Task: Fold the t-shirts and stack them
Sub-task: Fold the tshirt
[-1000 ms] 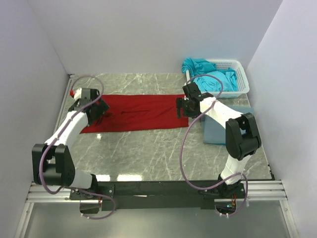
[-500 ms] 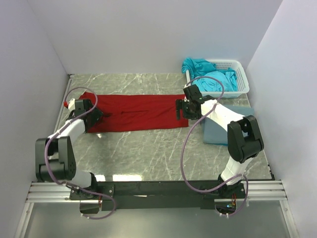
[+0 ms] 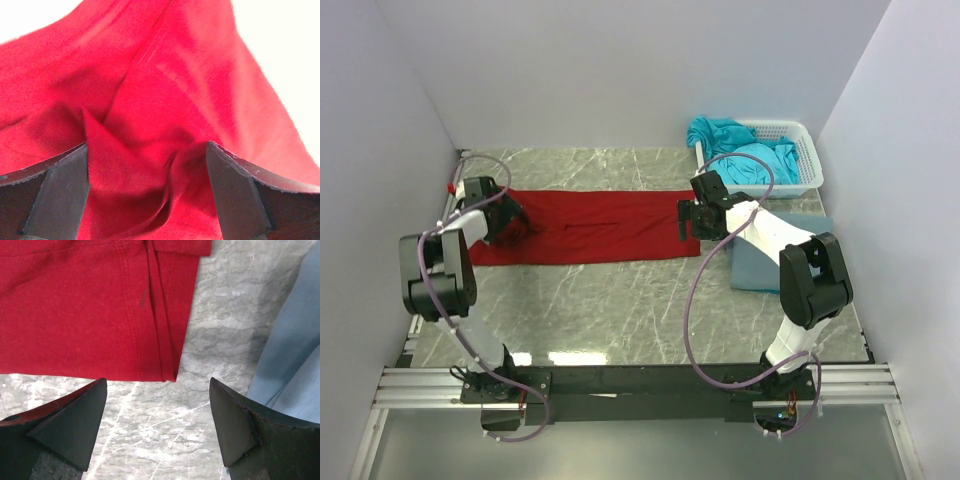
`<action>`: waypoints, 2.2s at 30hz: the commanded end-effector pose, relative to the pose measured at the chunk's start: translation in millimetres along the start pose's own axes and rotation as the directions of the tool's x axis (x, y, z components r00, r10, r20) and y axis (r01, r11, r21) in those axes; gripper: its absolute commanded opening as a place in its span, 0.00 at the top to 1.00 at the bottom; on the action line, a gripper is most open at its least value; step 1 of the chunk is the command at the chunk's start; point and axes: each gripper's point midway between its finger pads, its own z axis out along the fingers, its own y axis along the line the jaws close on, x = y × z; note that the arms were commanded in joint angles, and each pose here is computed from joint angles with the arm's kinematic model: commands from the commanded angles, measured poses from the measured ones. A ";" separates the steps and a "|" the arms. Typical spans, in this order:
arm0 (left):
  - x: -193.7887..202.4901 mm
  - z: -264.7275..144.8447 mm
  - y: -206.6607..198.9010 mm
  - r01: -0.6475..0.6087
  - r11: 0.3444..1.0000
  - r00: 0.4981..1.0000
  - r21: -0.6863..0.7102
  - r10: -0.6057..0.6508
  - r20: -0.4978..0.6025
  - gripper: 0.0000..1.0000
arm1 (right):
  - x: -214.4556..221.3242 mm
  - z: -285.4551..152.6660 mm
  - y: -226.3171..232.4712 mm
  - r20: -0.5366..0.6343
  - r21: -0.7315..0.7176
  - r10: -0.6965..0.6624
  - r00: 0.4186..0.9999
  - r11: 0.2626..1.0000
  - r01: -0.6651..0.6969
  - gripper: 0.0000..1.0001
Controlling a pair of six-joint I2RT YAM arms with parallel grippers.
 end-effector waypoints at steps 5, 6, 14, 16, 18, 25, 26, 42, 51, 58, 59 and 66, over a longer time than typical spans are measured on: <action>-71.1 18.0 -54.1 0.027 0.988 0.998 0.153 -0.036 0.053 0.07 | -18.6 -12.3 -2.8 0.063 0.029 -0.006 0.998 1.000 0.004 0.11; -72.7 25.7 -50.4 0.036 0.989 0.998 0.146 -0.042 0.040 0.07 | -19.9 -12.9 -3.9 0.066 0.036 -0.007 0.998 0.999 0.005 0.11; -108.3 -6.6 -58.7 0.047 0.979 0.995 0.200 -0.064 0.081 0.07 | -21.8 -14.7 -6.5 0.071 0.048 -0.007 0.997 0.999 0.004 0.10; -120.5 -33.8 -62.1 0.044 0.974 0.988 0.220 -0.075 0.135 0.07 | -22.4 -14.6 -5.9 0.074 0.046 -0.006 0.997 0.999 0.002 0.10; -112.0 -52.4 -56.8 0.052 0.974 0.989 0.222 -0.081 0.125 0.07 | -21.6 -15.6 -6.2 0.075 0.045 -0.004 0.997 0.999 0.000 0.10; -23.6 -73.6 -31.0 0.132 0.963 0.991 0.235 -0.122 -0.056 0.00 | -17.8 -18.8 -5.0 0.082 0.030 0.002 0.997 1.000 -0.005 0.10; -8.3 -71.7 -20.2 0.144 0.968 0.988 0.206 -0.129 -0.088 0.00 | -17.3 -18.9 -5.2 0.083 0.028 0.004 0.997 1.000 -0.006 0.10; -22.5 -20.8 -8.3 0.211 0.969 0.976 0.132 -0.216 0.026 0.17 | -15.3 -22.3 -3.5 0.091 0.012 0.000 0.996 1.000 -0.001 0.10; -49.0 3.7 -30.3 0.199 0.967 0.977 0.161 -0.209 0.045 0.37 | -13.9 -17.4 -5.0 0.076 0.025 -0.007 0.997 1.000 0.005 0.10; -64.2 18.9 -39.9 0.182 0.974 0.981 0.136 -0.188 0.038 0.37 | -17.9 -13.9 -7.8 0.071 0.047 -0.017 0.997 0.999 0.013 0.10; -70.2 20.5 -46.6 0.175 0.971 0.981 0.164 -0.185 0.051 0.38 | -18.2 -13.5 -7.9 0.070 0.051 -0.020 0.997 0.999 0.016 0.10; -88.6 60.1 -76.0 0.137 0.962 0.988 0.236 -0.149 0.036 0.39 | -19.3 -12.0 -13.6 0.070 0.083 -0.025 0.997 0.996 0.019 0.09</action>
